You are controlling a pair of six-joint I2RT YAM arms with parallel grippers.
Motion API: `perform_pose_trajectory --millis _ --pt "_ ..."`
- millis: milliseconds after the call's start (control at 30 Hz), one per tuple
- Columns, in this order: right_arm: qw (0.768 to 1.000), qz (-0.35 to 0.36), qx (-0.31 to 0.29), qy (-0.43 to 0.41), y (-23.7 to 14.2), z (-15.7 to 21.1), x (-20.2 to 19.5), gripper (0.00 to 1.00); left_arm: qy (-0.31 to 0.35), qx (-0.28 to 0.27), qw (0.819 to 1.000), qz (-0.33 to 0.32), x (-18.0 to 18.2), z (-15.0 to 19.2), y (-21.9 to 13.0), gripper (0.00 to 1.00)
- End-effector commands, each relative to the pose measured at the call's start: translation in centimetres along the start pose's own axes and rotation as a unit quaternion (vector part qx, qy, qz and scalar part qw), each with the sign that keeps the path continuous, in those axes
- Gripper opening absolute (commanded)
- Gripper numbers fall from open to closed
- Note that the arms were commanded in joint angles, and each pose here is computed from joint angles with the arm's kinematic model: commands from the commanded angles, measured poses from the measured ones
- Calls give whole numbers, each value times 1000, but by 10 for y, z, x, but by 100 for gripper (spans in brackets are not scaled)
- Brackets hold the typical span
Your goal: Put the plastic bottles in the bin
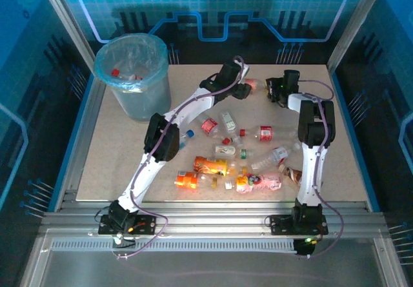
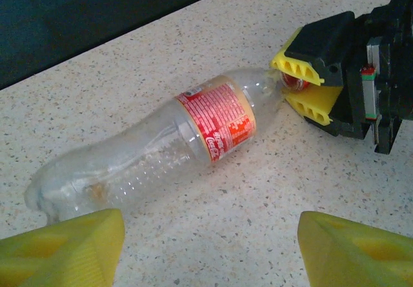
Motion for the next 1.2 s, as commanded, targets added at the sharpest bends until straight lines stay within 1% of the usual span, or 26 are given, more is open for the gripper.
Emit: perform_pose_trajectory --millis 0,67,100,133,233,300,400,500,600,733,800,900,1033,1067,1167 --pt "999 20 -12 -27 -1 6 -3 26 -12 -34 999 -15 16 -35 -35 73" --pt "998 14 -18 -53 -11 8 14 20 -14 -46 999 -14 18 -49 -51 73" --pt "998 2 -21 -66 -21 10 31 19 -14 -51 999 -12 19 -55 -59 73" --pt "996 -5 -22 -81 -29 13 42 18 -17 -57 998 -11 20 -63 -70 73" --pt "990 -24 -30 -135 -56 24 77 11 -21 -72 997 -10 24 -84 -106 73" --pt "982 -40 -41 -178 -80 36 103 8 -26 -82 996 -9 26 -97 -133 72" --pt "962 -62 -50 -260 -119 67 144 0 -31 -94 995 -15 32 -110 -177 72" --pt "934 -80 -63 -342 -162 106 181 0 -21 -101 994 -41 42 -114 -220 71" --pt "902 -94 -84 -414 -207 147 208 0 -10 -99 990 -97 69 -108 -263 70" --pt "849 -124 -123 -498 -269 204 238 0 -38 -91 987 -126 107 -95 -327 66" --pt "826 -147 -130 -528 -292 235 249 0 -49 -92 984 -146 127 -88 -357 65" --pt "797 -186 -117 -562 -317 286 260 0 -70 -98 977 -176 158 -74 -395 65" --pt "754 -235 -110 -604 -337 353 270 0 -120 -93 964 -218 202 -46 -434 63" --pt "745 -244 -109 -611 -340 366 273 0 -131 -94 961 -225 210 -40 -441 63" --pt "710 -272 -118 -639 -351 409 283 0 -152 -110 949 -253 228 -27 -466 62"
Point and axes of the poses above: each hand's point on the last joint's axis, 136 mm out from that joint toward the fingers, its own y axis out along the fingers, its own x axis along the line the jaws close on, z = x × y, the point moved 1 cm from there along -y, back along the fingers, and after that the axes turned 12 degrees about y, right-handed, at the moved point
